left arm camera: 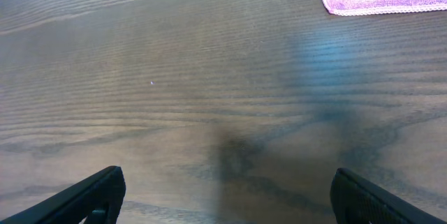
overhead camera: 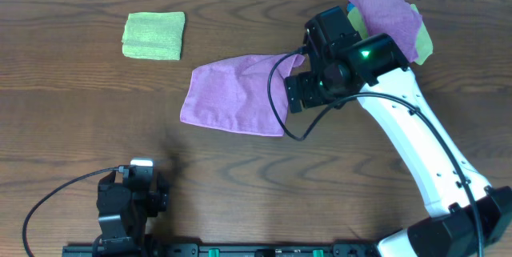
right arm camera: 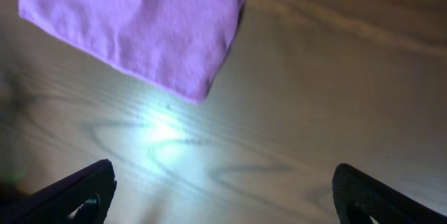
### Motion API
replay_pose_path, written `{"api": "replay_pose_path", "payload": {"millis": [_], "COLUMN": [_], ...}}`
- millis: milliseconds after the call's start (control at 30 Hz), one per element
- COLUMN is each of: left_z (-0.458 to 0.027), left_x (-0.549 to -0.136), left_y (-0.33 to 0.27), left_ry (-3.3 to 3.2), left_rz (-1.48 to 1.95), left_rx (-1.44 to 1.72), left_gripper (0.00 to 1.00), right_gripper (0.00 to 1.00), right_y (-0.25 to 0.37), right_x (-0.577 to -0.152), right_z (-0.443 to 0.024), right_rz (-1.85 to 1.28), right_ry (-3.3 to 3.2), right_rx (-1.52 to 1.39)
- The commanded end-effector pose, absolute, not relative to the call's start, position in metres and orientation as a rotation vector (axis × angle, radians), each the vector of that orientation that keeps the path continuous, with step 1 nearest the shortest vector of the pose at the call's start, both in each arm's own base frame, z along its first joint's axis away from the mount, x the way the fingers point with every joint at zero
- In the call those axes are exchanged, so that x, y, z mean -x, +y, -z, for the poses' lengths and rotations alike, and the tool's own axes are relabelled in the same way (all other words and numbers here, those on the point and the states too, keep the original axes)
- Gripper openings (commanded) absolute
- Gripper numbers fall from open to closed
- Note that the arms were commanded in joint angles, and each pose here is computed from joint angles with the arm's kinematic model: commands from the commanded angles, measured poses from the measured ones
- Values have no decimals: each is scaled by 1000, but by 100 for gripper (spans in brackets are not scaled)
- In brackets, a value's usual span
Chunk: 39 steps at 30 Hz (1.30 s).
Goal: Fold the cloth
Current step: 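Drag the pink cloth across the table and lay it flat, then push the pink cloth's edge with the right gripper to straighten it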
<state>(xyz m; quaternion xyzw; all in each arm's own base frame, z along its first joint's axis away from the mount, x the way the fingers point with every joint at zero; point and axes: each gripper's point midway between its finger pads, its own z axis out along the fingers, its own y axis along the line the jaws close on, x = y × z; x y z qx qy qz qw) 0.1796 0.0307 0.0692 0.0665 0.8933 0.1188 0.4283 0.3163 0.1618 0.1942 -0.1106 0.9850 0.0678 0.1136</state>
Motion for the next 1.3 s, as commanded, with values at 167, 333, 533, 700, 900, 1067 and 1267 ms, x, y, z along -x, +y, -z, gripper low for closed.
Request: {"api": "replay_pose_path", "payload": {"millis": [167, 333, 533, 700, 900, 1067, 1267], "left_z": [-59, -59, -59, -59, -59, -59, -59], "left_x": [-177, -177, -177, -177, -177, -177, -177], "left_y": [31, 31, 31, 31, 31, 31, 31], "left_ry": [2259, 2259, 2259, 2259, 2259, 2259, 2259], "left_rz": [-296, -296, -296, -296, -296, -296, -296], "left_rx": [-162, -162, -162, -162, -162, -162, -162], "left_gripper": [95, 95, 95, 95, 95, 95, 95], "right_gripper": [93, 48, 1, 2, 1, 2, 2], "right_y": [192, 192, 196, 217, 234, 239, 240], "right_x": [-307, -307, -305, -304, -312, -315, -316], "right_z": [-180, -128, -76, -51, -43, -43, -26], "right_rz": [-351, -338, -339, -455, -472, -483, -479], "right_ry": [2855, 2892, 2981, 3007, 2950, 2920, 2934], "right_rx": [501, 498, 517, 585, 639, 675, 712]}}
